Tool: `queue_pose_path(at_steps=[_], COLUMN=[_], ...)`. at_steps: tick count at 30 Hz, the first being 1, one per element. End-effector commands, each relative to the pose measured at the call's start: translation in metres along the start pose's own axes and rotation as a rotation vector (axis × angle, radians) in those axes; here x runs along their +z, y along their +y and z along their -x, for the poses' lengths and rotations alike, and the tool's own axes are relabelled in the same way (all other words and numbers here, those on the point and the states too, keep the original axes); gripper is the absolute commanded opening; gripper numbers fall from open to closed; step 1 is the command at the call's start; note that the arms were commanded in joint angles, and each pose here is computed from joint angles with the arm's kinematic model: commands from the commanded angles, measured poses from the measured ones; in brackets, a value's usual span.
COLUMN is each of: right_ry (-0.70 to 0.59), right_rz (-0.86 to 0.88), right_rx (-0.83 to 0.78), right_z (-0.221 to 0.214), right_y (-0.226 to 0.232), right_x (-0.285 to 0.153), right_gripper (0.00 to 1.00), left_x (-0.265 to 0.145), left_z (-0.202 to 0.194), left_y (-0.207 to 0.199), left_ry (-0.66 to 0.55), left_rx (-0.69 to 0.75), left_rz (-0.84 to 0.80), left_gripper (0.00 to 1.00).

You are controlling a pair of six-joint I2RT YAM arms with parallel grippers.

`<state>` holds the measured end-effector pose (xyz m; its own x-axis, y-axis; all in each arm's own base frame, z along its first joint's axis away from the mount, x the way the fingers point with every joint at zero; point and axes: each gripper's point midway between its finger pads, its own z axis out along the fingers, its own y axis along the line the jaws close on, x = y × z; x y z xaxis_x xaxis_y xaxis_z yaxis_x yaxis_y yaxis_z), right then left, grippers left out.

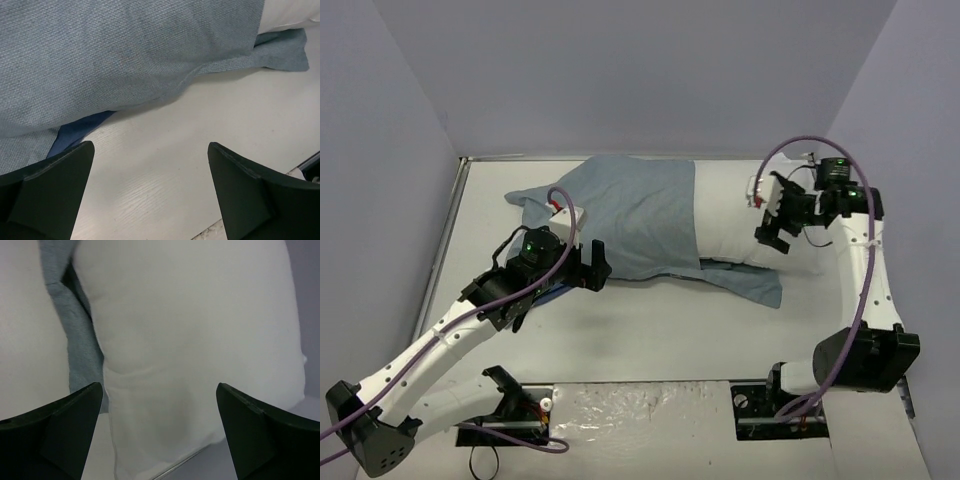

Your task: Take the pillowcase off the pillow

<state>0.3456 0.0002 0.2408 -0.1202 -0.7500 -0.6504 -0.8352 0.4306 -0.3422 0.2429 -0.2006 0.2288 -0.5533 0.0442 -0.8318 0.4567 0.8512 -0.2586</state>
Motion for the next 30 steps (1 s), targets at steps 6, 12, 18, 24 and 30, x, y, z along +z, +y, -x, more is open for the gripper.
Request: queue_pose_path(at_steps=[6,12,18,24,30], right_ry=[0.177,0.296,0.386,0.391,0.338], right_rz=[-0.006,-0.29,-0.403,-0.504,-0.436], right_rx=[-0.273,-0.246,-0.348,-0.406,-0.245], right_z=[0.005,-0.016,-0.038,-0.043,-0.036], right_y=[0.071,0.04,0.04,0.042,0.042], right_x=[0.039,0.055,0.08,0.105,0.121], right_gripper=[1.0,1.0,1.0,0.9,0.3], left_x=[-0.019,-0.032,-0.037,-0.039,-0.022], left_z=[0.016,0.01,0.002,0.006,0.003], left_y=[0.016,0.027,0.031,0.029,0.023], left_ry=[-0.123,-0.164,-0.177,-0.182,-0.147], left_rx=[-0.084,-0.135,-0.187,-0.187,-0.144], left_rz=[0.138,0.18,0.189,0.185,0.163], left_gripper=[0.97,0.97,0.97,0.97,0.97])
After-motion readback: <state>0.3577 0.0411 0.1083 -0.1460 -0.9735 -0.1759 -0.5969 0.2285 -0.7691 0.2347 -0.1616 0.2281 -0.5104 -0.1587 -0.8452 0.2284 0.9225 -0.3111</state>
